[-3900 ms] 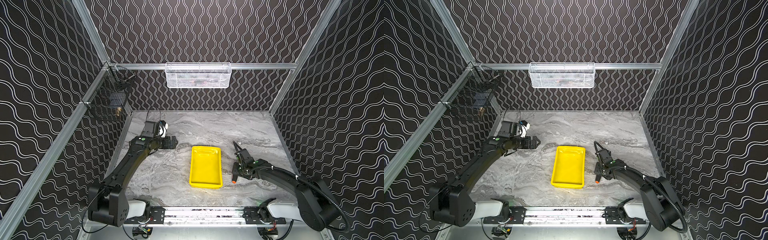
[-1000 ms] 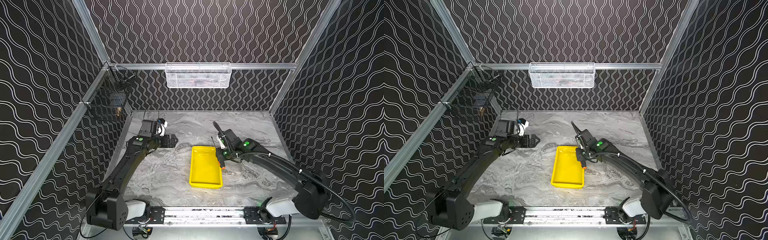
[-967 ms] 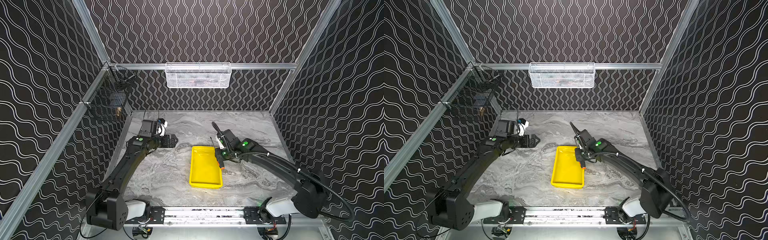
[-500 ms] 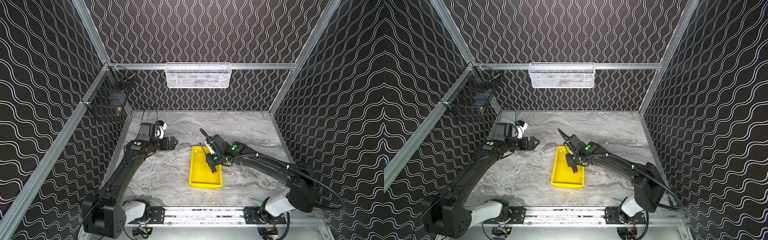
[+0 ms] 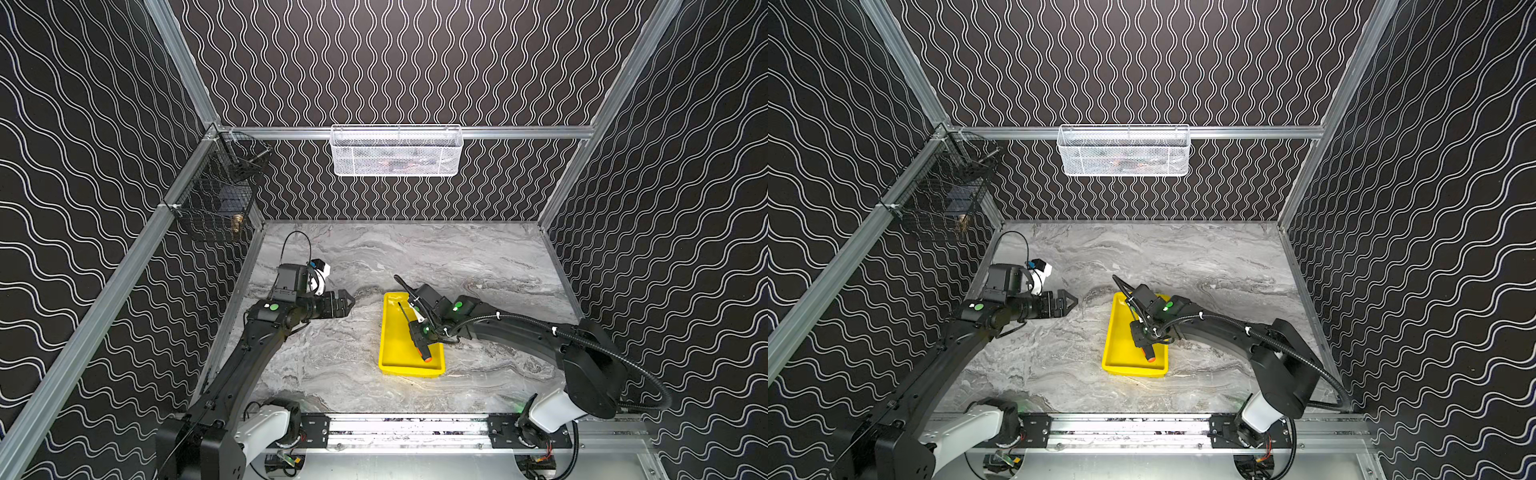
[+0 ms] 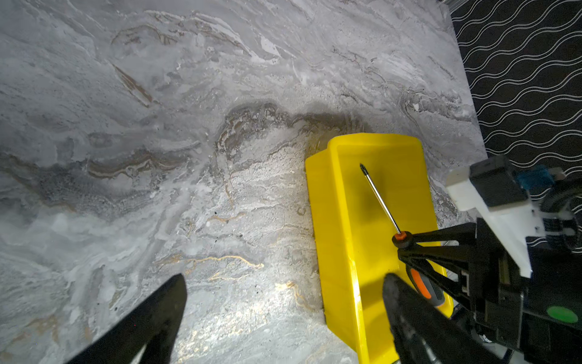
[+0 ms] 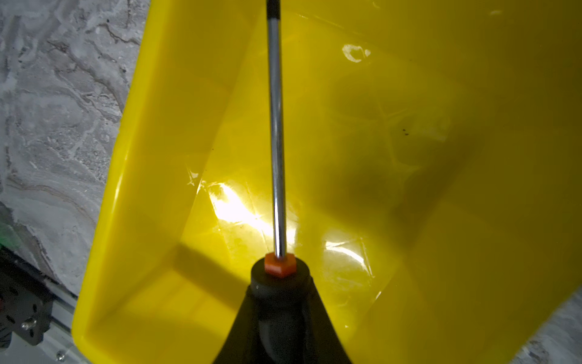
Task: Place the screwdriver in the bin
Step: 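Carry the screwdriver with the right gripper over the yellow tray, then lower the screwdriver into the tray and open the right gripper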
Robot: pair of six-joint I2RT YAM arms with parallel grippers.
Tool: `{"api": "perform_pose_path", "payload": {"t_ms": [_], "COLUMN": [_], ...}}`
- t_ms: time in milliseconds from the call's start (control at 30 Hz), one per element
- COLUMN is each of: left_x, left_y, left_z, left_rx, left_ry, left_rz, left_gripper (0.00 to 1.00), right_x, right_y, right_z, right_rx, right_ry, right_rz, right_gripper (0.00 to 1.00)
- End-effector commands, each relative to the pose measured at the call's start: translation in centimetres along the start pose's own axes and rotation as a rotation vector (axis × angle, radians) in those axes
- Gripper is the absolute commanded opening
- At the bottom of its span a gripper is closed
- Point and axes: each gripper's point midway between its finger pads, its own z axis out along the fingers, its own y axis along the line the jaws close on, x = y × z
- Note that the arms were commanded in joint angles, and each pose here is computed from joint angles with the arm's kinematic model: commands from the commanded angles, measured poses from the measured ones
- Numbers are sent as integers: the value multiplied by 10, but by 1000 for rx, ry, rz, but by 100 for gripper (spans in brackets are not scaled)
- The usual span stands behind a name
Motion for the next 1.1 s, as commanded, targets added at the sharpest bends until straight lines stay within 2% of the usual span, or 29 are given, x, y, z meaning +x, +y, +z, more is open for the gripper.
{"api": "perform_pose_path", "payload": {"t_ms": [0,767,1067], "left_x": [4,0,3], "left_y": [0,7,10], "left_z": [3,4,4], "left_rx": [11,-31,-42], "left_ry": [13,-1,1], "left_rz": [-6,18,11], "left_gripper": [99,99,99], "right_x": [-10,-2,-4], "right_y": [3,-14,-17], "right_z": [7,52,54], "right_rx": [-2,80,81], "right_ry": [-34,16,14], "right_rz": [4,20,19], "right_gripper": [8,11,19]}}
